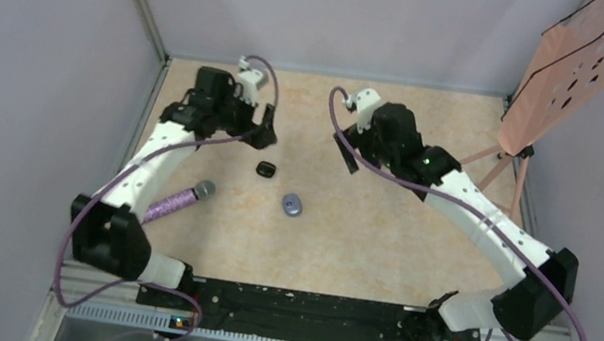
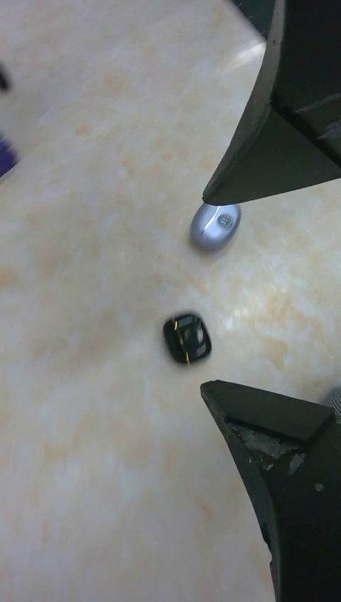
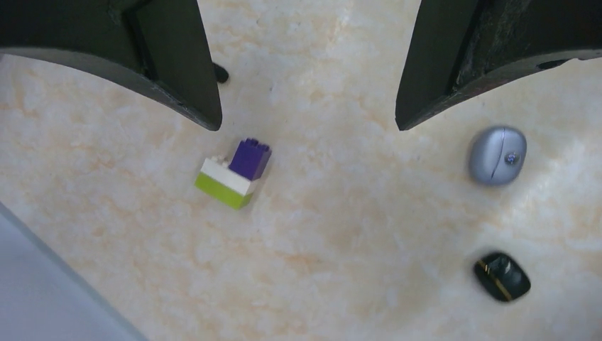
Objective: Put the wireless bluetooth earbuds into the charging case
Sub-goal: Reset both arms
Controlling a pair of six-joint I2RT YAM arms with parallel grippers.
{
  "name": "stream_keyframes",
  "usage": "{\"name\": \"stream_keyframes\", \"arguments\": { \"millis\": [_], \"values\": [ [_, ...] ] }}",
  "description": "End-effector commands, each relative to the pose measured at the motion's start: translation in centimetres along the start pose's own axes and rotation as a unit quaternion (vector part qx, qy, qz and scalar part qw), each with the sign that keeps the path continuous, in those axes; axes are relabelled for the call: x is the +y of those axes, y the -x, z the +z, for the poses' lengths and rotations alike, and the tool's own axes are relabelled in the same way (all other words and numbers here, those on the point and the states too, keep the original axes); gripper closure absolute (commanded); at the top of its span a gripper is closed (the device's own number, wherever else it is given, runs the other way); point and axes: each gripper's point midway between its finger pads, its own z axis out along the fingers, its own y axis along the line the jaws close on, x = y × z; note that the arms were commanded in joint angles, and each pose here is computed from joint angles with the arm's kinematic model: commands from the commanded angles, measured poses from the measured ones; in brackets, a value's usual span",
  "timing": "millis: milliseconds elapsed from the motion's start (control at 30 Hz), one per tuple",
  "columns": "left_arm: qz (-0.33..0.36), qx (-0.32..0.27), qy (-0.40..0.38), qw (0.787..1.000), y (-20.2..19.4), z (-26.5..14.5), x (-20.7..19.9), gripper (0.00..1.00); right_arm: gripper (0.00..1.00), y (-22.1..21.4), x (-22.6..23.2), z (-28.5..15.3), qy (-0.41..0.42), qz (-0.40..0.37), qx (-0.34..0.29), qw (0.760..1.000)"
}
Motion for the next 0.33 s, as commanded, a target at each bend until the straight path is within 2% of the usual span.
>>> {"name": "stream_keyframes", "arguments": {
  "millis": [0, 67, 133, 300],
  "values": [
    [-0.015, -0.227, 0.223, 0.948, 7.4, -8.6, 5.5, 0.01, 0.08, 8.6, -4.5, 0.2, -0.102, 0.086, -0.102, 0.986],
    [0.009, -0.254, 0.237, 0.938, 8.1, -10.3, 5.3, 0.01, 0.08, 11.0, -5.4, 0.4, -0.118, 0.097, -0.123, 0.981],
    [0.019, -0.250, 0.247, 0.936, 8.2, -10.8, 5.5, 0.01, 0.08, 12.7, -5.9, 0.4, -0.123, 0.102, -0.144, 0.977],
    [0.014, -0.252, 0.231, 0.940, 8.2, -11.4, 4.8, 0.01, 0.09, 12.5, -5.4, 0.9, -0.116, 0.120, -0.148, 0.975]
  ]
}}
